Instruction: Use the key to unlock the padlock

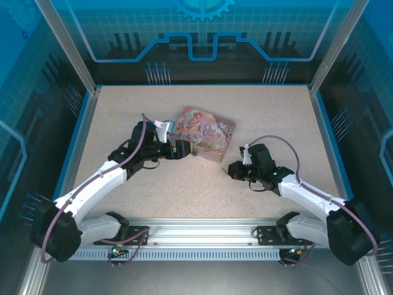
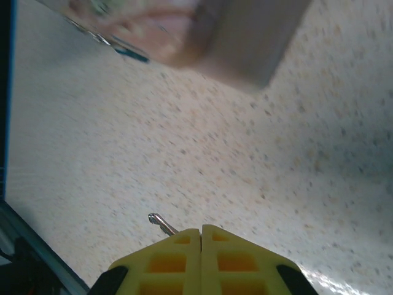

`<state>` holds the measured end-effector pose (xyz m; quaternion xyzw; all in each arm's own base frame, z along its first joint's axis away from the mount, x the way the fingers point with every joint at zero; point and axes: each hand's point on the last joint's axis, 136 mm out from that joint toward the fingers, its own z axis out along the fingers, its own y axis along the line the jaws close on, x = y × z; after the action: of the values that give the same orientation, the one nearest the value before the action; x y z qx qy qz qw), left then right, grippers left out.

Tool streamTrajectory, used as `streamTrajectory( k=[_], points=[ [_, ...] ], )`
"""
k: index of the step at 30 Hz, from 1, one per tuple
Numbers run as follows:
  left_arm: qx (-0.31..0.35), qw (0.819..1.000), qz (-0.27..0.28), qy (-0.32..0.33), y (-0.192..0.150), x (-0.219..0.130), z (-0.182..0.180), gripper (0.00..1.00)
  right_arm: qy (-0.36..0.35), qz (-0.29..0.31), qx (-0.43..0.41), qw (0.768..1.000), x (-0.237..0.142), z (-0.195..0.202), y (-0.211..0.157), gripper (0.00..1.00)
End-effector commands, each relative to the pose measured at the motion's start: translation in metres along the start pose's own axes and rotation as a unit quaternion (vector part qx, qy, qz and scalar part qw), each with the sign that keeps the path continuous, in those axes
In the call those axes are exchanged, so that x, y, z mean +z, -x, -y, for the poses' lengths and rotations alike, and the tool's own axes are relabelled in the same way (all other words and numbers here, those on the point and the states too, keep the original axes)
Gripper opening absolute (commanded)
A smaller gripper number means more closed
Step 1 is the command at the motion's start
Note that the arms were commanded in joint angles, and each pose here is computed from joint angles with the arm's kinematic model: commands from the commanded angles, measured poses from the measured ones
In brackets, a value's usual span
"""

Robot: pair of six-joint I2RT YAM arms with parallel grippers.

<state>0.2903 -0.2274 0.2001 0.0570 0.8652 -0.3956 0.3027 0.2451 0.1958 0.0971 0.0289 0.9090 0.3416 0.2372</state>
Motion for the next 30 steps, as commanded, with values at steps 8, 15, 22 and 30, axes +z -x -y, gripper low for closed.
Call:
streamTrajectory(
  k=[8, 15, 22, 30],
  points=[
    [-0.006, 0.995, -0.061, -0.073, -0.015, 0.052, 0.053, 0.58, 0.000, 0.084, -0.071, 0.994, -0.019, -0.027, 0.025, 0.00],
    [0.005, 0.992, -0.093, -0.082, -0.028, 0.077, 0.066, 0.43, 0.009, 0.086, -0.095, 0.992, -0.021, -0.039, 0.023, 0.00],
    [0.001, 0.989, -0.118, -0.090, -0.039, 0.091, 0.071, 0.40, 0.014, 0.090, -0.105, 0.990, -0.021, -0.045, 0.025, 0.00],
    [-0.002, 0.986, -0.140, -0.088, -0.052, 0.102, 0.070, 0.40, 0.019, 0.091, -0.108, 0.990, -0.021, -0.050, 0.026, 0.00]
  ],
)
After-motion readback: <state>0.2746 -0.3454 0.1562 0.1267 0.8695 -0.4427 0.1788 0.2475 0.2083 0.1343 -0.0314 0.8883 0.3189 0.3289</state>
